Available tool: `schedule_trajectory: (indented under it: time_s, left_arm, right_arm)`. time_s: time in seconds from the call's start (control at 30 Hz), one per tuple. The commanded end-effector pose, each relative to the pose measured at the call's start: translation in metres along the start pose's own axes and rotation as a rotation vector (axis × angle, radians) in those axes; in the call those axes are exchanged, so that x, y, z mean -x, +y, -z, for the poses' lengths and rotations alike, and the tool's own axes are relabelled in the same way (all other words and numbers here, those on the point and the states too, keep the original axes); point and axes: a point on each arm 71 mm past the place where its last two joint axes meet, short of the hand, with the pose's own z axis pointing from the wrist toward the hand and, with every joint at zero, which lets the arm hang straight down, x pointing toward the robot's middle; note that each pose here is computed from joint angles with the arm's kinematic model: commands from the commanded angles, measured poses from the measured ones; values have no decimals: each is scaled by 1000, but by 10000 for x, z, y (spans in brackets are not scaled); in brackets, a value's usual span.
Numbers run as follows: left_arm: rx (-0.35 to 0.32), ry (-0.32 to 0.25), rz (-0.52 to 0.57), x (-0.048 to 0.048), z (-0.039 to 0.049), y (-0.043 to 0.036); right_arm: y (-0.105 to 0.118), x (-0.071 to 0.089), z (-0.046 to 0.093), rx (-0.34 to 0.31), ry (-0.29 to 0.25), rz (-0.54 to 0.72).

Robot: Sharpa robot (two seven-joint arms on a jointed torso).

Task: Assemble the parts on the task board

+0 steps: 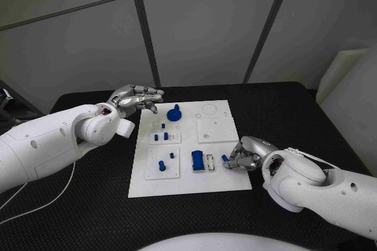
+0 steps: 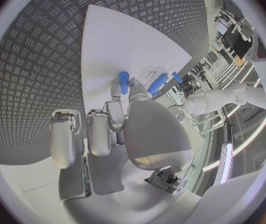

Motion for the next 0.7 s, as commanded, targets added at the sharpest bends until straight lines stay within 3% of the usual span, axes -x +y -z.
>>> schedule_trajectory:
  time_s: [0.03, 0.33, 0.7]
  left_arm:
    - [-3, 9, 2, -13, -2, -13]
    - [-3, 8, 1, -12, 2, -15]
    - [-3, 9, 1, -16, 0, -15]
  right_arm:
    - [-55, -93, 34, -74, 48, -161]
    - [77, -99, 65, -46, 34, -305]
    - [153, -143, 25, -39, 55, -334]
